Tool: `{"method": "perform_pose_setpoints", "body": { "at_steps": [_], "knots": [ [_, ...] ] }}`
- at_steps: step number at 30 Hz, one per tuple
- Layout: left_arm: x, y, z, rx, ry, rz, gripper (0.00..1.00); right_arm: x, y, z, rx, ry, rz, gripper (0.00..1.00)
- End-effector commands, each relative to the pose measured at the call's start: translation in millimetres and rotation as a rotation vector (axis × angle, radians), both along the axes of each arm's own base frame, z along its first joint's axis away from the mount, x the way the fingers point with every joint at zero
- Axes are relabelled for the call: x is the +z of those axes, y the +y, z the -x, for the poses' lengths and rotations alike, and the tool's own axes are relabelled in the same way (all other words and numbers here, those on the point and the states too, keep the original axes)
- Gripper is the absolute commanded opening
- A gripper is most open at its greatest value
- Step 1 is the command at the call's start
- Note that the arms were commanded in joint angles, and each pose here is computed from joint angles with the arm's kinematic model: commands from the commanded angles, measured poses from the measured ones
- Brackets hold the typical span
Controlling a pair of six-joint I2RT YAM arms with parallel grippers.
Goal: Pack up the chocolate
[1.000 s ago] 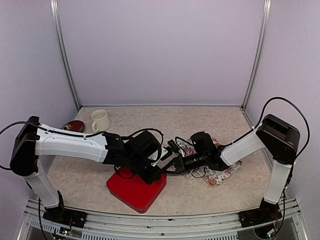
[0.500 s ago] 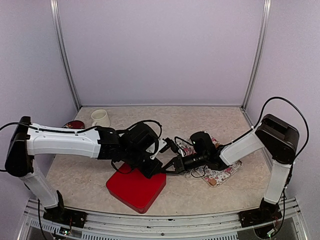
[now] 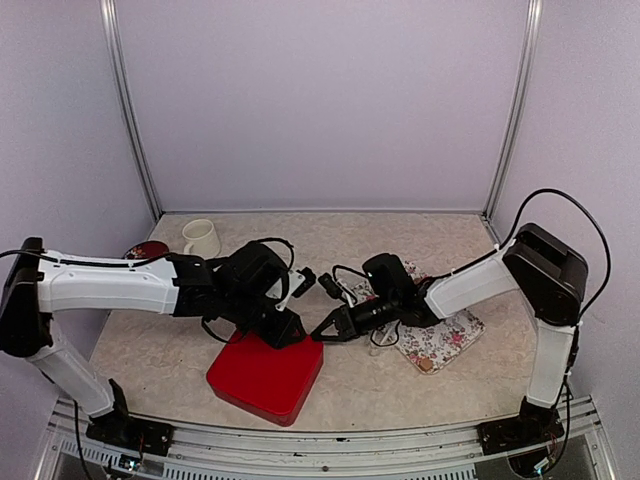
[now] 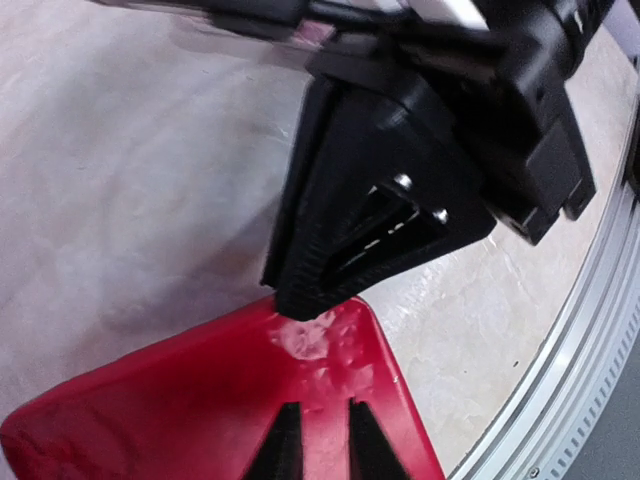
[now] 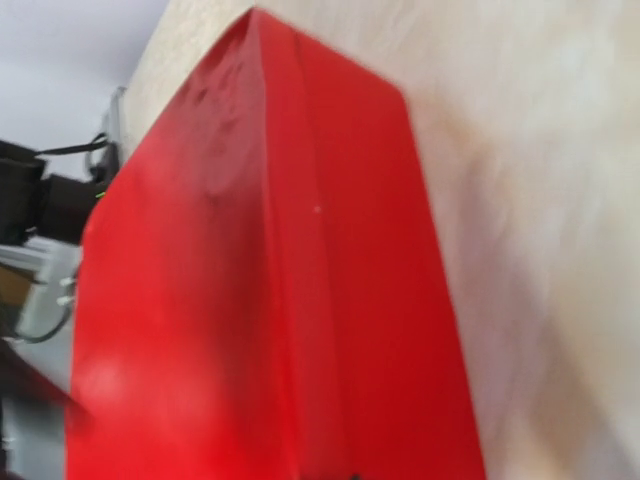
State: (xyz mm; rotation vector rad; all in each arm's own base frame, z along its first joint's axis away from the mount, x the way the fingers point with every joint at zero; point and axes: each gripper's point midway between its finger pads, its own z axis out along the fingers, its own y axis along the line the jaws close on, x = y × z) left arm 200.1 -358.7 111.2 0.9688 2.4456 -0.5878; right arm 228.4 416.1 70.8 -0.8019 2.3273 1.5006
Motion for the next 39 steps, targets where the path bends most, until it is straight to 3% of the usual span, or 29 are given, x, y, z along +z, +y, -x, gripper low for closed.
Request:
{"method": "perform_pose_setpoints", "body": {
  "at_steps": [1,5,7,10,16,22,30,39],
  "knots": [
    [31,40,-27,0.199,-0.045,0.117,0.43,-86,-35,-27,-0.105,-0.055,0.389,0.02],
    [37,87,-37,0.345,-0.032,0.19,0.69,-50,-20,-70,-0.144,-0.169,0.347,0.25],
    [37,106,-36,0.385,-0.022,0.206,0.89,-26,-15,-85,-0.165,-0.208,0.31,0.4],
    [25,131,-30,0.445,0.009,0.187,0.96,4,-13,-92,-0.177,-0.25,0.273,0.55],
    [-1,156,-26,0.589,0.092,0.172,0.94,36,-24,-68,-0.158,-0.234,0.205,0.71],
    [-19,157,-12,0.669,0.177,0.295,0.96,41,-37,-23,-0.117,-0.093,0.131,0.77],
    [-25,121,8,0.588,0.24,0.369,0.89,19,-24,34,-0.003,0.067,0.072,0.72],
    [-23,74,13,0.519,0.284,0.471,0.71,11,-28,25,-0.026,0.044,0.096,0.6]
  ]
}}
